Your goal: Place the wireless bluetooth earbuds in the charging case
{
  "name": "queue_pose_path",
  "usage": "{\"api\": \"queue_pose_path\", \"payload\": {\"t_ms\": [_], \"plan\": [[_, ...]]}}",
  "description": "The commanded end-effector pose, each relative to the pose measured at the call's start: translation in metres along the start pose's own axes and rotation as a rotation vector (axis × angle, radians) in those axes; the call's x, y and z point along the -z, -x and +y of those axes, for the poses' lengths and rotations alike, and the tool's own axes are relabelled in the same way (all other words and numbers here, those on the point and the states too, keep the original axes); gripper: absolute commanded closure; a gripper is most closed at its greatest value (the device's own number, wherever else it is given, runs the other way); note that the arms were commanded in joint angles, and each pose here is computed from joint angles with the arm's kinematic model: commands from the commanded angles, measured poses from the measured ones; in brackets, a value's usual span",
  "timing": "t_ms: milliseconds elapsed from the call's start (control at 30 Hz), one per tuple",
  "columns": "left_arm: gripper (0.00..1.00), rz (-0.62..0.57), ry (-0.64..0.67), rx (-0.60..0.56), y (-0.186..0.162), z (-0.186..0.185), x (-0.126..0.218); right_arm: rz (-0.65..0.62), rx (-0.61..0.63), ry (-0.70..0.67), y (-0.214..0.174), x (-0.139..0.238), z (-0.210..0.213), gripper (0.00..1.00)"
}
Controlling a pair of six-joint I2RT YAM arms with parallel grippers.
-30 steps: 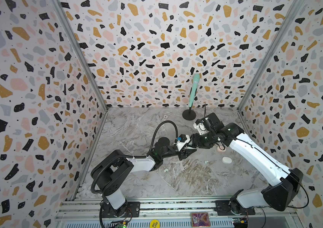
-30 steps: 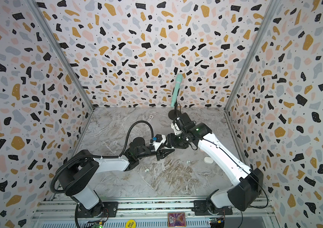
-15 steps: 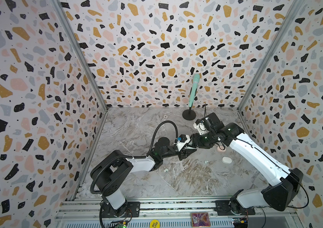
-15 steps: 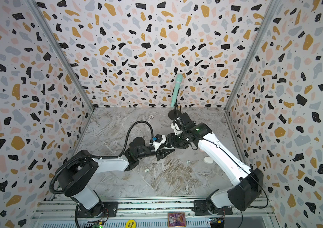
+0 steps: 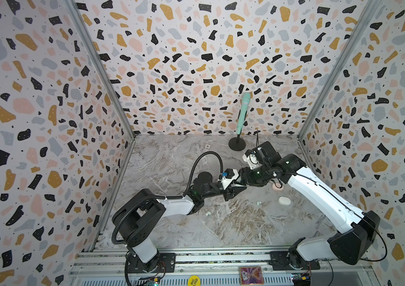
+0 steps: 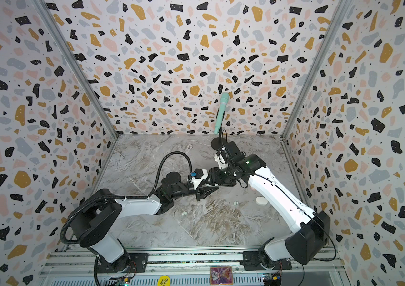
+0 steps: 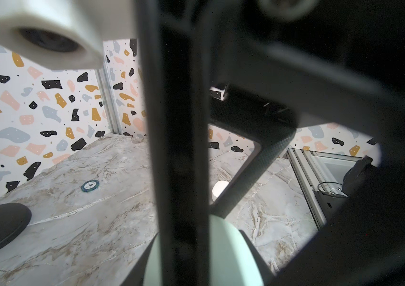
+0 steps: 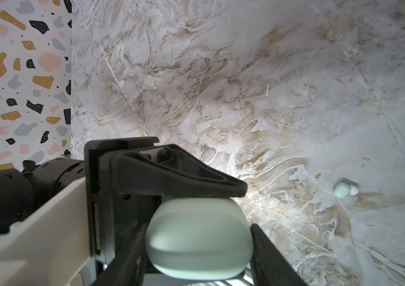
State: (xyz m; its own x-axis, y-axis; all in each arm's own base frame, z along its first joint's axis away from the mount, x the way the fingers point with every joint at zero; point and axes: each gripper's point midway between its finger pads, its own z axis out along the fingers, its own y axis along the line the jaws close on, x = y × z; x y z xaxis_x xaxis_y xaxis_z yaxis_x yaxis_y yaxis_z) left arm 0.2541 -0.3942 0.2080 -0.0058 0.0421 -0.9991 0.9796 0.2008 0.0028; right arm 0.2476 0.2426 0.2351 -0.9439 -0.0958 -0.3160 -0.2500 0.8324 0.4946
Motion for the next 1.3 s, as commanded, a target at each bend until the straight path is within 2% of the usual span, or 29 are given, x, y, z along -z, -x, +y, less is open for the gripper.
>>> {"api": "queue_pose_path", "payload": {"t_ms": [0, 500, 733, 967, 1267], "plan": [[0.51, -0.029, -0.024, -0.058, 0.016, -0.005, -0.001, -0.008, 0.005, 0.025, 0.0, 0.011, 0.006, 0.44], [0.5, -0.063, -0.019, -0.082, 0.029, -0.008, 0.004, 0.008, 0.003, 0.034, -0.002, 0.009, 0.006, 0.43], [0.53, -0.045, -0.033, -0.076, 0.024, -0.009, 0.002, 0.004, 0.006, 0.039, -0.001, 0.01, 0.008, 0.43], [0.46, -0.017, -0.054, -0.081, 0.017, -0.012, 0.0, 0.013, 0.007, 0.048, -0.002, 0.01, 0.008, 0.42], [0.47, -0.022, -0.039, -0.092, 0.02, -0.01, 0.002, 0.022, 0.007, 0.053, -0.004, 0.01, 0.008, 0.42]]}}
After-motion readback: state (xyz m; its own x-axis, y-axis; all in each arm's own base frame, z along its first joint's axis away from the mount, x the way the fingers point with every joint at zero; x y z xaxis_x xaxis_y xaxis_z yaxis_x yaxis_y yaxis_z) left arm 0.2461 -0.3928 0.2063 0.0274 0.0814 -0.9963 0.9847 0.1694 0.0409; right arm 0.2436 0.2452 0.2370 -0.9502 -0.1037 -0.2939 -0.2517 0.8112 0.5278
